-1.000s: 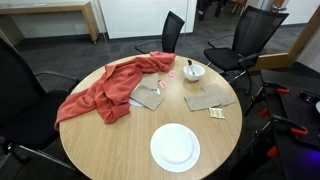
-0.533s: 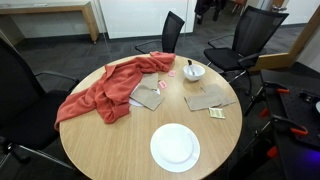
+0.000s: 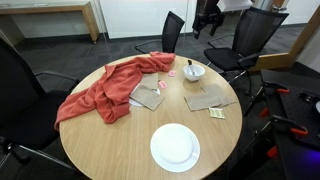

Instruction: Remove the black marker from the white bowl and put it on the table

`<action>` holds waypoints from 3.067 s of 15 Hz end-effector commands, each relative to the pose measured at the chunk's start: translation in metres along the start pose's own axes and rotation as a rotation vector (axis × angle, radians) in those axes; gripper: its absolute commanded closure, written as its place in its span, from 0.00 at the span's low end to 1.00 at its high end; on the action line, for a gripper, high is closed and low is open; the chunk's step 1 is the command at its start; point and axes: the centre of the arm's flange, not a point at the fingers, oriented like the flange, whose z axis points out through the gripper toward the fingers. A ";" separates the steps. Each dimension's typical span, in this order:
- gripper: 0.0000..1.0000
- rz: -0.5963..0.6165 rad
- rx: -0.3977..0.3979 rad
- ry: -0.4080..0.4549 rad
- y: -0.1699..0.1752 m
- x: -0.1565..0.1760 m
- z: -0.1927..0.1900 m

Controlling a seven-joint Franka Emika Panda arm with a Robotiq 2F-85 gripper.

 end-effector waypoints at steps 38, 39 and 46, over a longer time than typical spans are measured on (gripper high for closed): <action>0.48 0.228 -0.076 -0.045 0.016 0.033 0.196; 0.47 0.226 -0.075 -0.044 0.015 0.034 0.197; 0.48 0.218 -0.078 -0.046 0.011 0.037 0.208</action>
